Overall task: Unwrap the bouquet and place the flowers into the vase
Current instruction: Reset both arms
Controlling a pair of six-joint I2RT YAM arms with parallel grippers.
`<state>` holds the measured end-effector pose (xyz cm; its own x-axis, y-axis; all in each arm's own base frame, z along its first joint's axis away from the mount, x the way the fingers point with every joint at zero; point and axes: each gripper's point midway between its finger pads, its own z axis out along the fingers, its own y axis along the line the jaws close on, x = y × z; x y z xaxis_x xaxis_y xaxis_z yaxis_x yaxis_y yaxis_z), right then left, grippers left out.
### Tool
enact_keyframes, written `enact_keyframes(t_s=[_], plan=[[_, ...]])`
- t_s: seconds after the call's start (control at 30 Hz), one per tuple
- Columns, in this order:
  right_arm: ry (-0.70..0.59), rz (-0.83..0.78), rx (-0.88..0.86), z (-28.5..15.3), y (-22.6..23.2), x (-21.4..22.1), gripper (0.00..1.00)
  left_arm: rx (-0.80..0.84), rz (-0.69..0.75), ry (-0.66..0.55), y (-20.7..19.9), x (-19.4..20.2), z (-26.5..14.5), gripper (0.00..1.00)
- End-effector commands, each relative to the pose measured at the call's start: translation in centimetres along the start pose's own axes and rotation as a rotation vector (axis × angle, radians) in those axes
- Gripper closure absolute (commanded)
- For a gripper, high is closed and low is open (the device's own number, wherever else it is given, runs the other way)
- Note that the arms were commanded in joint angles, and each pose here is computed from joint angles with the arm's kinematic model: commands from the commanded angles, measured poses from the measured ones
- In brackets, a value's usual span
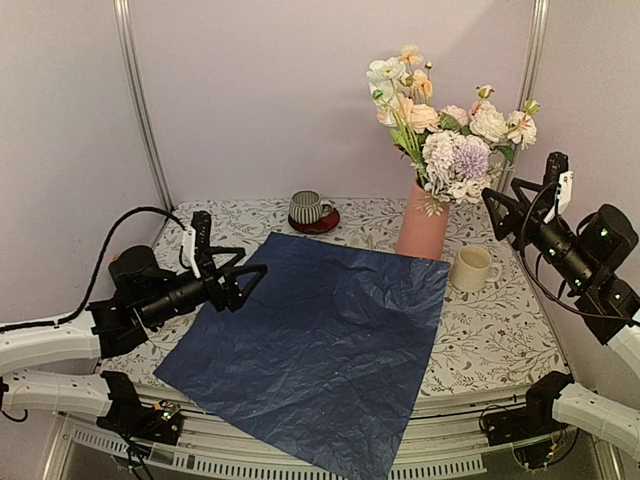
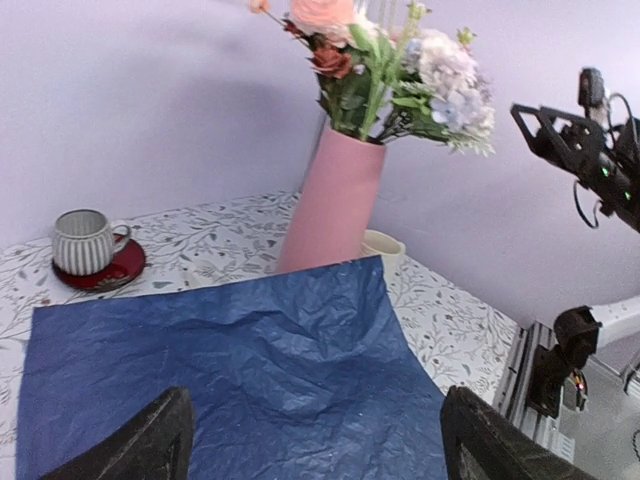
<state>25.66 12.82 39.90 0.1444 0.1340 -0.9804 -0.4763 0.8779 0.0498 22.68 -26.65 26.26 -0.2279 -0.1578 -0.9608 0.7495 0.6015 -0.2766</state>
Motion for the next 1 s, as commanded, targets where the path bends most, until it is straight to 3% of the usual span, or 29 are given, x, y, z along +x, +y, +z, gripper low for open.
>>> enact_keyframes(t_s=[0.0,0.2,0.53,0.63,0.7,0.83,0.97], plan=[[0.004,0.071,0.036,-1.1,-0.7,2.1,0.13,-0.21,-0.056,0.015,4.4,0.7,-2.1,0.12],[0.009,0.118,0.099,-2.8,-2.0,6.7,0.13,-0.397,-0.132,0.001,8.8,1.1,-4.9,0.12],[0.126,0.142,0.23,-2.1,-4.5,14.9,0.13,-0.661,-0.227,0.153,16.0,4.3,-6.6,0.11],[0.132,0.077,0.246,-1.7,-4.9,16.2,0.13,-0.708,-0.17,0.141,17.0,3.5,-7.2,0.1],[0.111,0.02,0.25,-1.5,-5.1,16.5,0.13,-0.689,-0.133,0.113,16.8,2.7,-7.1,0.02],[0.118,-0.118,0.258,-0.9,-5.5,17.5,0.13,-0.609,0.069,0.025,15.7,1.3,-7.0,0.02],[0.137,-0.233,0.299,-0.5,-6.6,18.7,0.11,-0.736,0.184,-0.027,18.2,1.3,-8.8,0.02]])
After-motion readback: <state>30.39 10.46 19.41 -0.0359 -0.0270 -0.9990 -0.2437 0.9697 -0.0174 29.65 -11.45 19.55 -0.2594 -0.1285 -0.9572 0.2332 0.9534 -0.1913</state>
